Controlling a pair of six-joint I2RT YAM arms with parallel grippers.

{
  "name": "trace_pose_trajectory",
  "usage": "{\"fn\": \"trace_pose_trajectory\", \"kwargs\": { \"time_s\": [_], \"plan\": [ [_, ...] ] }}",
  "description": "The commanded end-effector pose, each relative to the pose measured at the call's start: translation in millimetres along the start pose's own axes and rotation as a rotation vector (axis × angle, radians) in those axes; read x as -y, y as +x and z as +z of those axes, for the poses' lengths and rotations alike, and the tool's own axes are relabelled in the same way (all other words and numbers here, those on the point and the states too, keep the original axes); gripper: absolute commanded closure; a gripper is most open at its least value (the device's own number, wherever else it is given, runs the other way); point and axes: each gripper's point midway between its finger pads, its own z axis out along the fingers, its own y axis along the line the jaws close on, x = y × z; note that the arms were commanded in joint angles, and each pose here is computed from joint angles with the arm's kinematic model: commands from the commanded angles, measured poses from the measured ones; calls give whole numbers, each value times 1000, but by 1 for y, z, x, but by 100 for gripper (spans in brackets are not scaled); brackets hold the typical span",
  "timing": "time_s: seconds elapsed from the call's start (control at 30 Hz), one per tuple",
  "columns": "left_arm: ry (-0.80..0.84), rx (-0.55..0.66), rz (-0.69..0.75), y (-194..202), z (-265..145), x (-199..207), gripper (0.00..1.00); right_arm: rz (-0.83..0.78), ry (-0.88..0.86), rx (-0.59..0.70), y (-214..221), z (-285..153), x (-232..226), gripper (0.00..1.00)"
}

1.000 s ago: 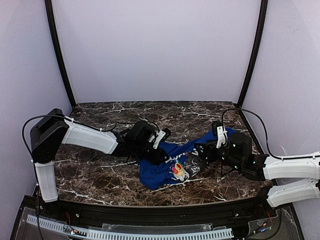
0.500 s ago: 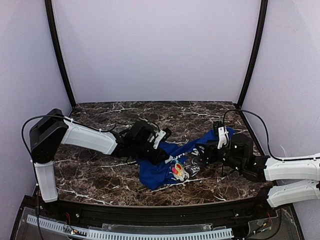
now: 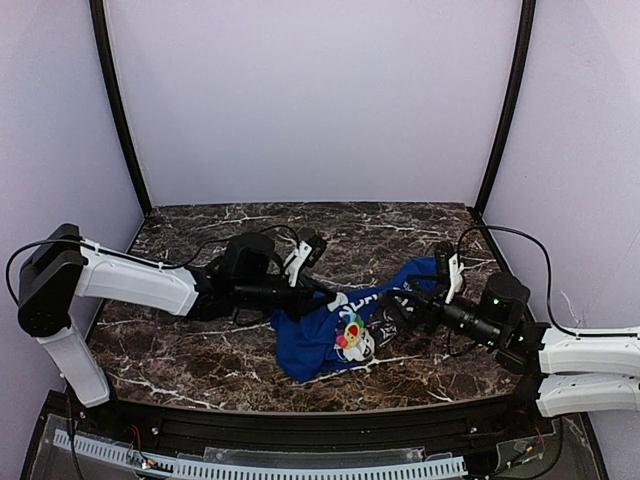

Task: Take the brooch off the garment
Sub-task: Pick up the brooch from the crumpled clothing, then pass from the left arm to the right

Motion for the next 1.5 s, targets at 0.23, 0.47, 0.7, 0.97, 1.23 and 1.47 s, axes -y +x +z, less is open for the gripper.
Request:
{"fn": "trace_pose_trajectory", "kwargs": {
  "time_s": [0.23,0.47,0.7,0.97,1.23,1.47],
  "plan": [
    [190,208,84,-46,-32,45,99,-10,-204,51,-6,1,-36,30],
    [227,220,98,-44,-37,51,99,-5,-276,10,3,17,-48,43],
    [239,225,106,-43,-40,54,99,-15,-338,-23,8,33,-62,52],
    [247,224,121,-42,-42,56,99,-13,-384,-61,17,48,-70,61],
    [250,219,124,-40,-41,56,99,-17,-434,-71,18,53,-82,71],
    [262,213,125,-38,-40,58,99,-17,-450,-78,20,56,-85,88]
  ]
}}
